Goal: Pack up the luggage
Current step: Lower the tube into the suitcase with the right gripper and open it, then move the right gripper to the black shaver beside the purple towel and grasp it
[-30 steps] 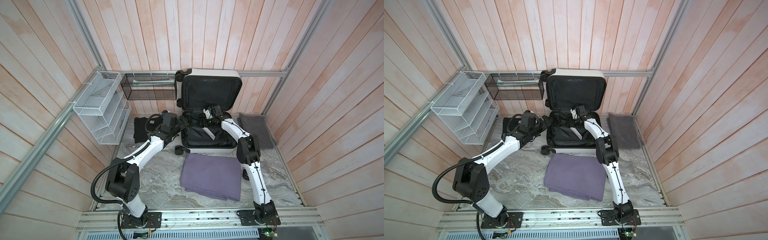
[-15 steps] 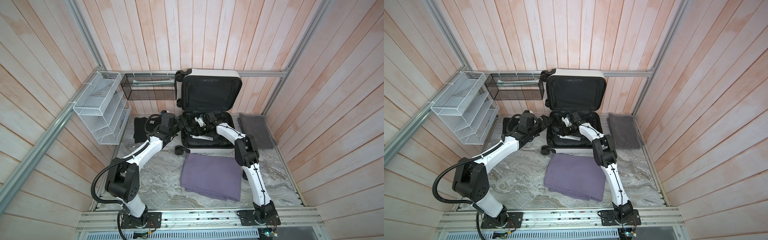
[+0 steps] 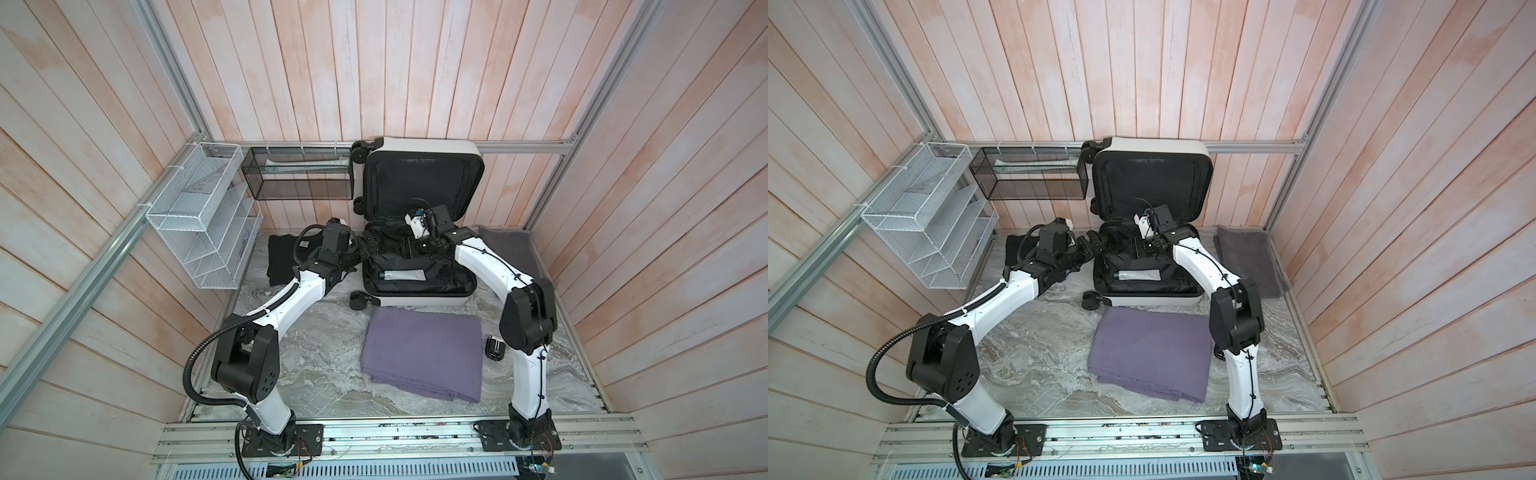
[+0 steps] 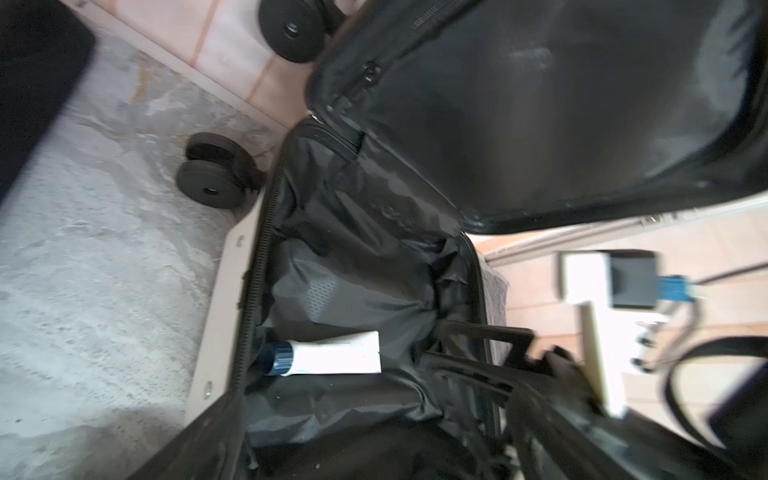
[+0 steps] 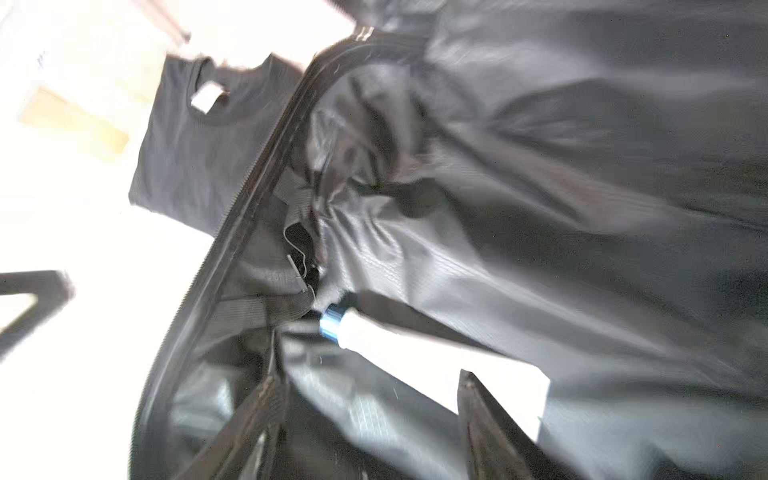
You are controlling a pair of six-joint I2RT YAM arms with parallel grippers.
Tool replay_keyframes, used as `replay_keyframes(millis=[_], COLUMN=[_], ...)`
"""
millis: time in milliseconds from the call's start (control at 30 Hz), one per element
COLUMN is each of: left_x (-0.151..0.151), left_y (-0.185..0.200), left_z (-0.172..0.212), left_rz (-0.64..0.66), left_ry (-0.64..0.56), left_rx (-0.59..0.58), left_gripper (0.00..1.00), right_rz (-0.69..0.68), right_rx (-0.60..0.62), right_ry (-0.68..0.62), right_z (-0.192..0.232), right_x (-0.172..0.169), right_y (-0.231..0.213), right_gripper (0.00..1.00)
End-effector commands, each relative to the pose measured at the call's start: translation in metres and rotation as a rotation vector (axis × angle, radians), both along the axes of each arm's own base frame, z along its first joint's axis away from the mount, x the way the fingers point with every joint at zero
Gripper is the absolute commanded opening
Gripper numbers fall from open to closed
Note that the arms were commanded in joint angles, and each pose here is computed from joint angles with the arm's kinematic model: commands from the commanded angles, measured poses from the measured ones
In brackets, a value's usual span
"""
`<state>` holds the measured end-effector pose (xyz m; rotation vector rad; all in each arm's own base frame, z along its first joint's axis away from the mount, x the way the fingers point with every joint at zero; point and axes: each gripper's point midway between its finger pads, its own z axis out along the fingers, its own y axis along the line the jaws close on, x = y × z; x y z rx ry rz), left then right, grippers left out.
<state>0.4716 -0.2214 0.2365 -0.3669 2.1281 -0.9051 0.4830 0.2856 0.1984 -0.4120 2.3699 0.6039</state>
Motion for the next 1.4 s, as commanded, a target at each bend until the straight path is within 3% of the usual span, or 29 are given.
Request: replay_keyframes(millis=[0, 400, 600, 900, 1367], left_x=[-0.005, -0.054, -0.066, -0.065, -0.059], left_y=[-0.019, -0.089, -0.105, -0.115, -0.126], left_z=[0.000, 0.004, -0.001, -0.001, -0.009], left_rz=[-0.121, -0.345, -0.394, -0.416, -0.442], left_ry=[0.004, -0.009, 0.011, 0.011, 0.035], left_rx=[0.000, 0.006, -0.022, -0.044, -0.055], left_gripper=[1.00, 1.00, 1.00, 1.00, 1.00], right_rz=[-0.181, -0.818, -0.938, -1.051, -0.999], right_rx=[-0.090, -0.096, -0.094, -0.208, -0.228], right_ry=[0.101, 0.323, 0.419, 0.476, 0.508], right_z=[-0.011, -0.067, -0.095, -0.122, -0.152], right_x=[-0.027, -0.203, -0.265, -0.293, -0.272], right_y=[-0.051, -0.203, -0.230, -0.258, -0.266], right_gripper=[0.67, 0.70, 0.72, 0.71, 0.74])
